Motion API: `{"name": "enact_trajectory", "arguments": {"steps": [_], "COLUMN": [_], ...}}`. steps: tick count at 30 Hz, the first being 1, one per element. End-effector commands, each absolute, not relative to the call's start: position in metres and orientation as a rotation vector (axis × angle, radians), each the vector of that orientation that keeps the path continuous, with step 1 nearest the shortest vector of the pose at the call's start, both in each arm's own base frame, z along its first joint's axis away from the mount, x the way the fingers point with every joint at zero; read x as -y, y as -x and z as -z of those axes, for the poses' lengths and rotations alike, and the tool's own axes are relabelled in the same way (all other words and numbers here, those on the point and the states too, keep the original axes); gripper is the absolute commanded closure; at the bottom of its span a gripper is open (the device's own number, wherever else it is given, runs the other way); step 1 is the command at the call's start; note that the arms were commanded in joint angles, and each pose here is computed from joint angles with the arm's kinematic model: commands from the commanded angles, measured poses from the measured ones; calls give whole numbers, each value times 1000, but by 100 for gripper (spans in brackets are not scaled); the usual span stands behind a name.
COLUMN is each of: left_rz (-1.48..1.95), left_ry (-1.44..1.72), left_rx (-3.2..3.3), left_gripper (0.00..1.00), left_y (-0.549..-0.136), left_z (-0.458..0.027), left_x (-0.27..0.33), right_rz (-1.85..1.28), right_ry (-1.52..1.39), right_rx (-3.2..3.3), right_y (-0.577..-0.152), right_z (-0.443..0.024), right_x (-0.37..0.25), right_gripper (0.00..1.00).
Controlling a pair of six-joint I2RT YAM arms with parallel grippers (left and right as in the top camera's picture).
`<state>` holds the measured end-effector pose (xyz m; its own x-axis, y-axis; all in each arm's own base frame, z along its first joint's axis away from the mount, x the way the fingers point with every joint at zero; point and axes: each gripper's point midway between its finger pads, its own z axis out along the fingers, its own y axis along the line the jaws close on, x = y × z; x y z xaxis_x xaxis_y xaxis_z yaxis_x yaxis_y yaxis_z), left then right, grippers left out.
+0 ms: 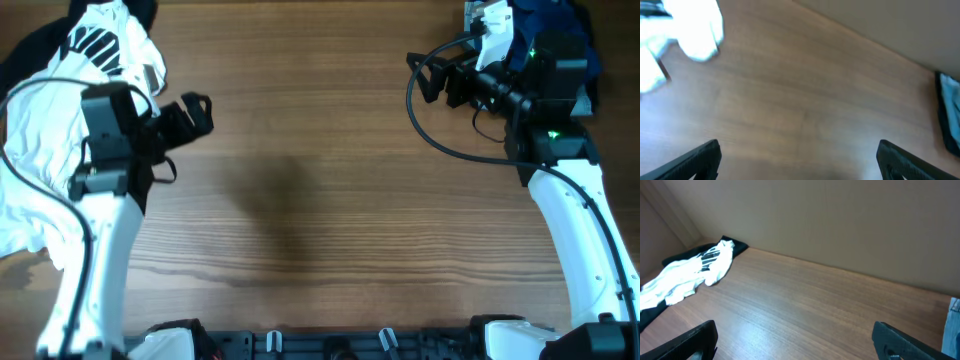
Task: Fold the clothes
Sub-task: 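Reach the left gripper into the white shirt pile at left, then grasp the white shirt with the left gripper and drag it rightward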
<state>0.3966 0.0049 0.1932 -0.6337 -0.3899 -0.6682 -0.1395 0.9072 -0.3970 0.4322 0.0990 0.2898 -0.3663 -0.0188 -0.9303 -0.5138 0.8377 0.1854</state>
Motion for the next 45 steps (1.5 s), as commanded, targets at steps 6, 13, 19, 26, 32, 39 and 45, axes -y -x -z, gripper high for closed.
{"name": "enact_trajectory", "arguments": {"steps": [6,13,19,26,32,39,45], "left_rz": [-37,-153,-162,-142,-98,9,229], "left_ry": [434,479,500,524,594,432,185], "left_rx": [-2282,-2199,-2177,-2219,-2165,-1954,-1741], "left_gripper": [1,6,11,53,96,96,96], "left_y": [-495,-536,-549,-560,-565,-533,-459], "left_z": [-130,-66,-31,9,-9,-239,-383], "left_x": [-89,-114,-128,-130,-129,-57,63], "right_rz": [-581,-604,-613,-603,-575,-570,-563], "right_ry": [368,338,330,306,230,221,235], "right_rx": [-1980,-2089,-2118,-2130,-2117,-2000,-1950], "right_y": [-432,-436,-439,-444,-452,-463,-448], "right_z": [-271,-236,-223,-218,-223,-251,-280], "right_x": [-100,-99,-100,-97,-90,-90,-90], "right_gripper": [9,20,29,40,49,54,55]}}
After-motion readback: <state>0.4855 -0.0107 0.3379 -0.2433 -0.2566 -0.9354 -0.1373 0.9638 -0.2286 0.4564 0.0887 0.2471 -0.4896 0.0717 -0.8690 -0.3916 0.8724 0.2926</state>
